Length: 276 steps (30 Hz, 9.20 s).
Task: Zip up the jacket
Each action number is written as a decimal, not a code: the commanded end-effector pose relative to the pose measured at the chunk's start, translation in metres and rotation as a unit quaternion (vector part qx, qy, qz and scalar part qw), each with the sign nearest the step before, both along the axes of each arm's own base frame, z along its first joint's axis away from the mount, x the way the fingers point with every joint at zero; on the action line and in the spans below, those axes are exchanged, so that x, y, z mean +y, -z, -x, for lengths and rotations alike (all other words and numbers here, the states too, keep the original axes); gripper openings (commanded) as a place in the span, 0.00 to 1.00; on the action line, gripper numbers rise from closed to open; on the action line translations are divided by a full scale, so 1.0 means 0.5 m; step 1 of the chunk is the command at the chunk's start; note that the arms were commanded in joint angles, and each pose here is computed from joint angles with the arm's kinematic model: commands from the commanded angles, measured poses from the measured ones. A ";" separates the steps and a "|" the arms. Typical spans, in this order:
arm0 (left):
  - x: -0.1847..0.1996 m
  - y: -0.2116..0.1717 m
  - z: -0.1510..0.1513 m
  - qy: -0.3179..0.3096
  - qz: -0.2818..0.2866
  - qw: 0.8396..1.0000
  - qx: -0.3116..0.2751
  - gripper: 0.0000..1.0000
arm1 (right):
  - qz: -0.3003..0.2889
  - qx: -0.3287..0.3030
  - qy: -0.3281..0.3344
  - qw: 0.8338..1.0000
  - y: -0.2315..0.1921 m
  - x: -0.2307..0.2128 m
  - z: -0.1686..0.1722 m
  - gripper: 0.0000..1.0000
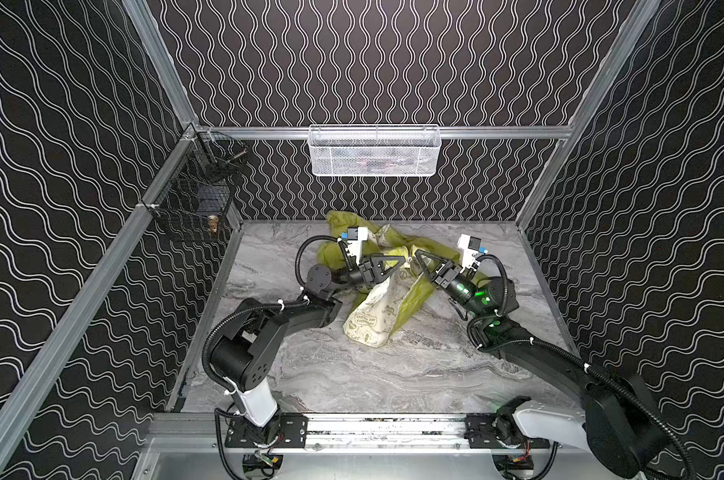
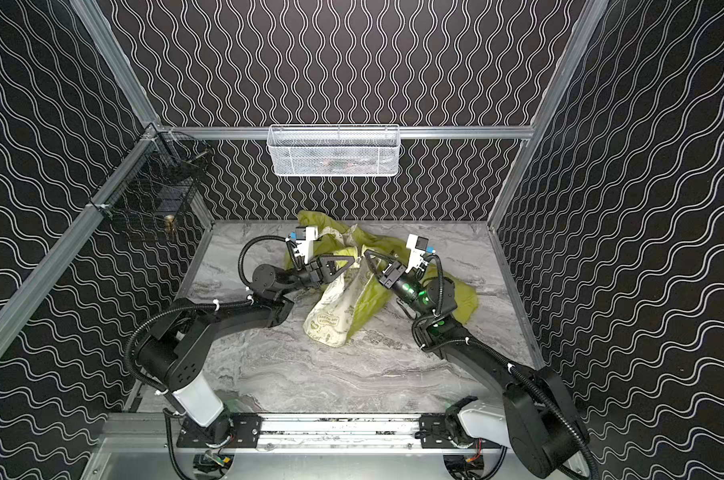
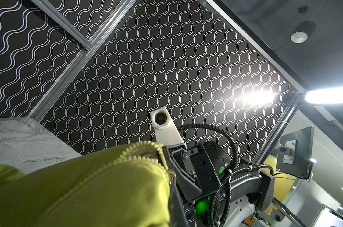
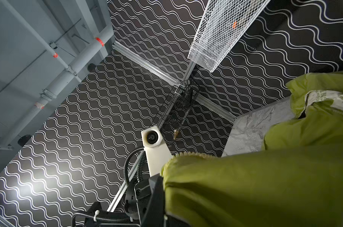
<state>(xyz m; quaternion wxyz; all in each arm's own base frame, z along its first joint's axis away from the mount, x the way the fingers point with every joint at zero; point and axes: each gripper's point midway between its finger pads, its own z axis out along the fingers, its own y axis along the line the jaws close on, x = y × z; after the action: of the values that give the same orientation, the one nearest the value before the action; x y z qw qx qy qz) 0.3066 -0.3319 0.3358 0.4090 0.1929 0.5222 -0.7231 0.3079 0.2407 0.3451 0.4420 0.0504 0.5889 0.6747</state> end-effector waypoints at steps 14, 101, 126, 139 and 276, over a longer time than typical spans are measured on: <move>0.009 -0.030 0.013 0.001 0.020 0.999 -0.028 0.00 | -0.007 -0.017 -0.008 1.000 -0.016 0.004 0.010 0.00; 0.011 -0.018 0.002 0.004 0.018 1.000 -0.010 0.00 | 0.010 -0.031 0.003 0.999 -0.016 0.011 0.014 0.00; 0.012 -0.021 0.006 0.005 0.017 1.000 -0.014 0.00 | 0.010 -0.033 0.026 0.999 -0.021 0.002 0.007 0.00; 0.013 -0.023 0.008 0.004 0.018 1.000 -0.014 0.00 | 0.010 -0.024 0.028 0.999 -0.010 0.002 0.002 0.00; 0.033 0.013 -0.033 -0.030 0.015 0.999 0.014 0.00 | 0.050 0.016 -0.039 0.998 0.077 0.068 0.053 0.00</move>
<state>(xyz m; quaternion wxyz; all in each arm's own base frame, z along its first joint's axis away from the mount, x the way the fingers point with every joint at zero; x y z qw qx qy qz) 0.3182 -0.3219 0.3157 0.3963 0.1782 0.5405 -0.7205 0.2930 0.2626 0.3166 0.4398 0.0466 0.6165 0.6515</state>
